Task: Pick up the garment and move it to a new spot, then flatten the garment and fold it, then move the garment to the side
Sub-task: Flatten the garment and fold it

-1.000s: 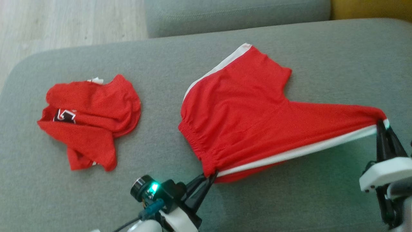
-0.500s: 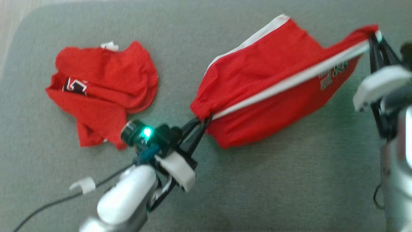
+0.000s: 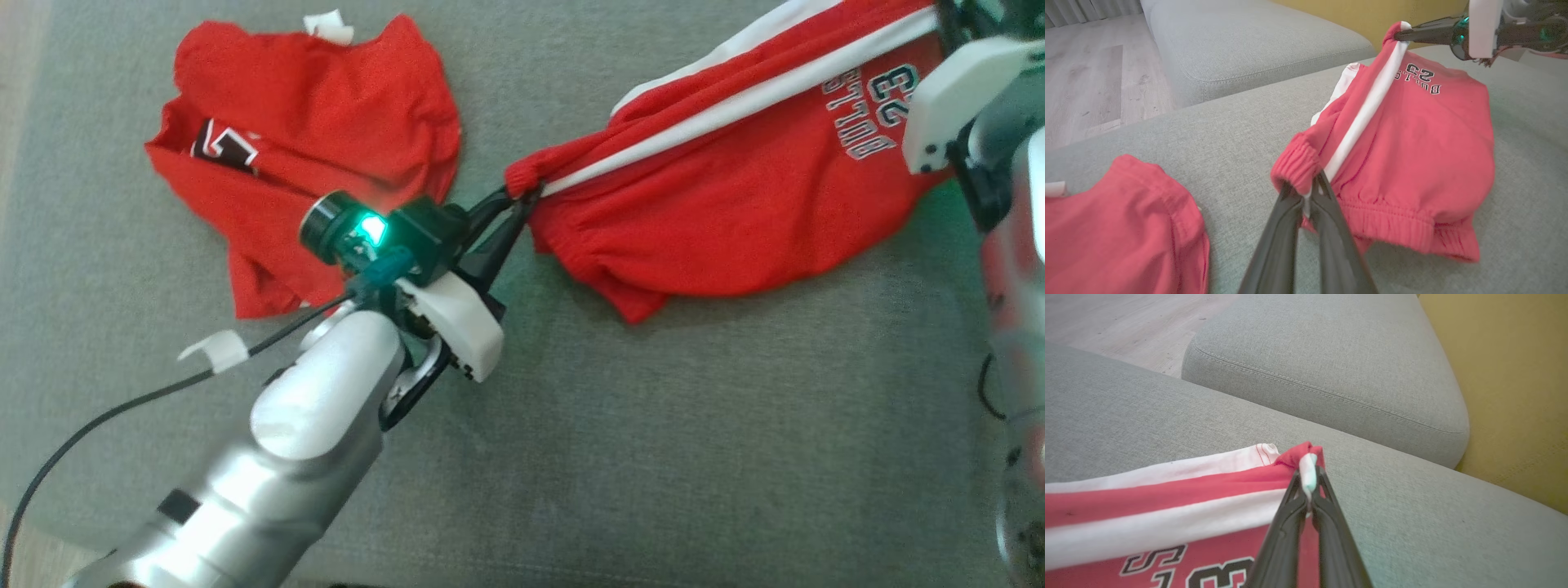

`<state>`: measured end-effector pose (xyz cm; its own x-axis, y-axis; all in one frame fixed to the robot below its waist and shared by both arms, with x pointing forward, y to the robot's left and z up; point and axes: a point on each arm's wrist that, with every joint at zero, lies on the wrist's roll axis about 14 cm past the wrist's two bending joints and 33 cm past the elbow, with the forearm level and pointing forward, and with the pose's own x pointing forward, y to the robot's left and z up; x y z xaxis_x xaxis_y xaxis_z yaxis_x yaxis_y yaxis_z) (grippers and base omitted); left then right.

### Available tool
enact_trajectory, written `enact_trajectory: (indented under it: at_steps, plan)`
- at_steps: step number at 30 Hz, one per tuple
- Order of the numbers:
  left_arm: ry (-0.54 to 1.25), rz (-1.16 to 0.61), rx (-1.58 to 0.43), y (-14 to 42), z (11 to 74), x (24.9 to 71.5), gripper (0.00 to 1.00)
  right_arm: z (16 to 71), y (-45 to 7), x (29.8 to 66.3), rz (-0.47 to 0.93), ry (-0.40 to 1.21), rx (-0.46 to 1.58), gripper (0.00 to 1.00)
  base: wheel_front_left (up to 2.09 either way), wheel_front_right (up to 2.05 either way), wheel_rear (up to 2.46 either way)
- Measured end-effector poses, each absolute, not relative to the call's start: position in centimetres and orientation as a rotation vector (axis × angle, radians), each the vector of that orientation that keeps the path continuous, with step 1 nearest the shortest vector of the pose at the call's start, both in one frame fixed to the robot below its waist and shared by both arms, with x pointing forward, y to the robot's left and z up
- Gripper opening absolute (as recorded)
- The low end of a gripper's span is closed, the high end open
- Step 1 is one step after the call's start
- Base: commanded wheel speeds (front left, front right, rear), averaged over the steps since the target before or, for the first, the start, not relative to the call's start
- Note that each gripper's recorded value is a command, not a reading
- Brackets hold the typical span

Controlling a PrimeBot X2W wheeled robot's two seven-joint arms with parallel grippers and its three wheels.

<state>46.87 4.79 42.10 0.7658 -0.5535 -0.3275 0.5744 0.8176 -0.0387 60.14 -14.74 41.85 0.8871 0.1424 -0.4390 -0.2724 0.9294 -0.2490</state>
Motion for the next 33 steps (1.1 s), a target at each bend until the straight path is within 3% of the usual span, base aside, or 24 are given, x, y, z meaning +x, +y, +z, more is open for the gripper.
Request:
enact_trajectory:
  at_steps: [10, 11, 12, 13, 14, 20, 24, 33]
  plan:
    - [0.357, -0.585, 0.054, 5.6, 40.4, 47.5, 0.00, 38.7, -13.0, 62.5, 0.248, 0.487, -0.288, 0.00, 0.00, 0.00, 0.00]
    - [0.356, -0.582, 0.051, 5.6, 40.3, 47.6, 0.26, 38.6, -13.2, 62.7, 0.243, 0.483, -0.285, 1.00, 0.00, 0.00, 0.00]
    - [0.354, -0.579, 0.049, 5.6, 40.3, 47.7, 0.64, 38.4, -13.5, 62.8, 0.234, 0.487, -0.279, 1.00, 0.00, 0.00, 0.00]
    - [0.347, -0.575, 0.047, 5.6, 40.4, 47.9, 0.92, 38.3, -13.9, 62.9, 0.224, 0.492, -0.269, 1.00, 0.00, 0.00, 0.00]
    - [0.343, -0.564, 0.050, 5.8, 40.4, 48.0, 1.00, 38.5, -14.2, 63.0, 0.211, 0.484, -0.248, 1.00, 0.00, 0.00, 0.00]
    - [0.272, -0.479, 0.073, 7.6, 41.9, 48.6, 1.00, 41.1, -14.7, 62.8, 0.167, 0.381, -0.130, 1.00, 0.00, 0.00, 0.00]
    - [0.165, -0.371, 0.068, 10.0, 44.9, 48.9, 1.00, 45.5, -13.8, 62.0, 0.182, 0.227, -0.084, 1.00, 0.00, 0.00, 0.00]
    - [0.002, -0.245, -0.025, 11.6, 49.9, 46.5, 1.00, 50.7, -13.5, 56.3, 0.185, 0.020, 0.062, 1.00, 0.00, 0.00, 0.00]
